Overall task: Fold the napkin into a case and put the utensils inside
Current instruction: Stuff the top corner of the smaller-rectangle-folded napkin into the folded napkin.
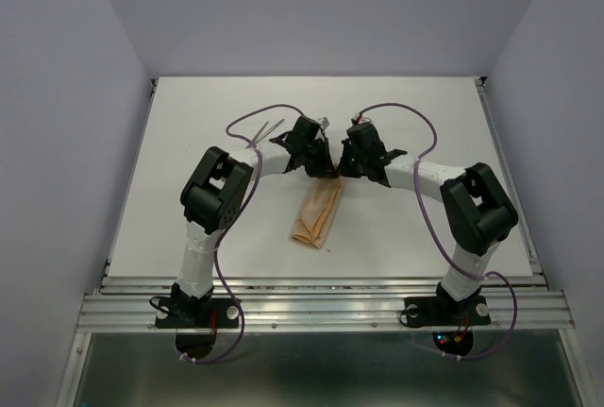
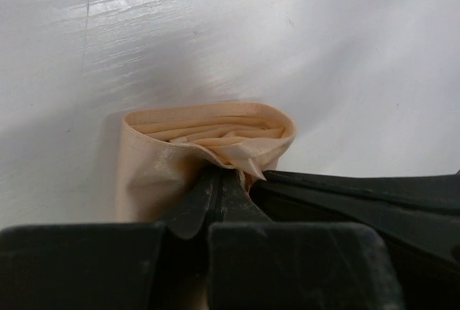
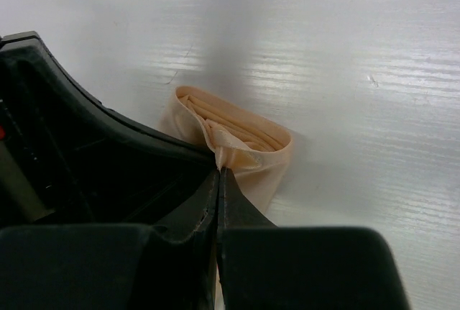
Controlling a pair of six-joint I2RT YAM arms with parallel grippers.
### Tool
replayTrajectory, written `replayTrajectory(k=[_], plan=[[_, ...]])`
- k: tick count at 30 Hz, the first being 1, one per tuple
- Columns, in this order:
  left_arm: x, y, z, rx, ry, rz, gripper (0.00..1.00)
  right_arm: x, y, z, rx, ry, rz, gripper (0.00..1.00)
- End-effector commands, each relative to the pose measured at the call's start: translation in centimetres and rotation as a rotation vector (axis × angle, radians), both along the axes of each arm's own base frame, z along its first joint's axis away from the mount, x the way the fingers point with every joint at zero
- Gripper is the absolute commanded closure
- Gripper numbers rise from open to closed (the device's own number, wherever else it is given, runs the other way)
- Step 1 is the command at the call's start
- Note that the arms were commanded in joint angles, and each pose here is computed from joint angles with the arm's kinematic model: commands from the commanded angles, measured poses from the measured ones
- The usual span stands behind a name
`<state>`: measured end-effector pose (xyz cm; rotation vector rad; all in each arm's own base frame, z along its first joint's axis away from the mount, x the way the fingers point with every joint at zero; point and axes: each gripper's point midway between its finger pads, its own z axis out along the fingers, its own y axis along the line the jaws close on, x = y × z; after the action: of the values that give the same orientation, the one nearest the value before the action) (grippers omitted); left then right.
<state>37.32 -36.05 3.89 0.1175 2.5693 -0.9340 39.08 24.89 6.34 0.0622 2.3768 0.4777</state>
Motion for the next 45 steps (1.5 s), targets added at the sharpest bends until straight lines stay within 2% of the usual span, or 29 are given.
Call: replayTrajectory(k=[1, 12, 18, 25, 35, 45], plan=[[1.4, -1.9, 1.8, -0.074, -0.038, 0.006, 1.00, 1.1, 1.0, 2.9, 0.068, -0.069, 0.013, 0.99], [0.8, -2.2, -0.9, -0.045, 0.004, 0.010, 1.00, 1.0, 1.3, 4.0, 0.083, -0.088, 0.040, 0.99], [0.8, -2.2, -1.1, -0.041, 0.007, 0.015, 1.00, 0.4, 1.5, 2.5, 0.083, -0.045, 0.057, 0.99], [0.4, -1.8, 1.6, -0.052, -0.025, 0.000, 1.00, 1.0, 0.2, 0.9, 0.029, -0.033, -0.030, 0.99], [-1.0, -0.2, 5.6, -0.045, -0.084, -0.025, 1.00, 1.6, 0.2, 0.9, 0.017, -0.028, -0.041, 0.99], [2.0, 2.1, 6.0, -0.028, -0.115, 0.038, 1.00, 1.7, 0.4, 1.5, 0.025, -0.038, -0.030, 0.99]])
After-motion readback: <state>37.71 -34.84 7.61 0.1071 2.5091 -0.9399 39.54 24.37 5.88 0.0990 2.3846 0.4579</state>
